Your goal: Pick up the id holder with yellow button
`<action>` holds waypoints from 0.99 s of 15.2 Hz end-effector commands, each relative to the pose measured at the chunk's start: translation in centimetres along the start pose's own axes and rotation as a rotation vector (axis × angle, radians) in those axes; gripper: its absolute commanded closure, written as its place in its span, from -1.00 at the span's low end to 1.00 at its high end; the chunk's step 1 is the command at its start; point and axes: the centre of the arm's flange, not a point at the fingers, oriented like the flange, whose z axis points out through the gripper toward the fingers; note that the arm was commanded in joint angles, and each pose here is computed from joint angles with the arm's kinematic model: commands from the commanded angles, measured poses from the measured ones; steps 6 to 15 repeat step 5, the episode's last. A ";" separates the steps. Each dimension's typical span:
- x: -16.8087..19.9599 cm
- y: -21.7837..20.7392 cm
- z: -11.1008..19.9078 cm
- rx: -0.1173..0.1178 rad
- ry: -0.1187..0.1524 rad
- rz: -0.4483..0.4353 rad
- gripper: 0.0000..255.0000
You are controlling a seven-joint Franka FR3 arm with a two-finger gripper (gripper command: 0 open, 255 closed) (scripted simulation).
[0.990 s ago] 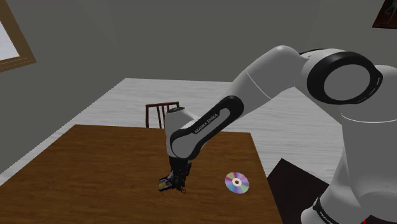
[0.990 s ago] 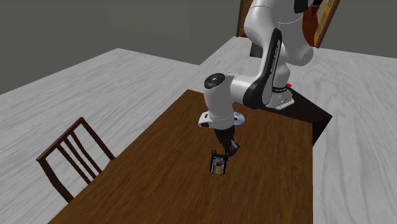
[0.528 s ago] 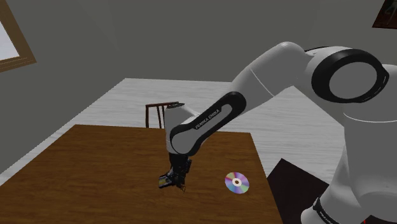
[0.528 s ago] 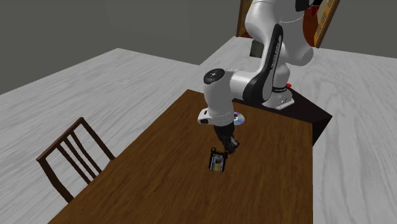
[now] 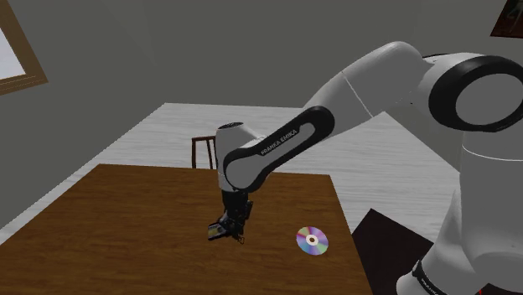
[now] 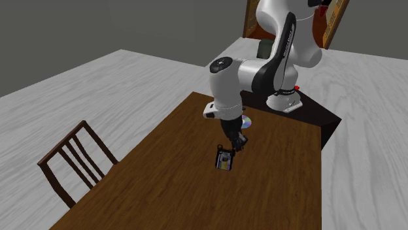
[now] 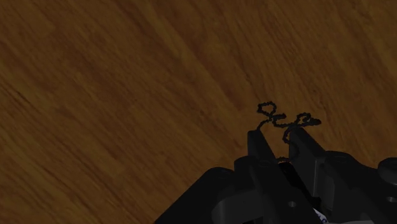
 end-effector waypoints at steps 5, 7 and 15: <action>-0.4 -0.4 -2.2 0.000 0.000 0.000 1.00; -0.4 -0.4 -2.2 0.000 0.000 0.000 1.00; -0.4 -0.4 -2.2 0.000 0.000 0.000 1.00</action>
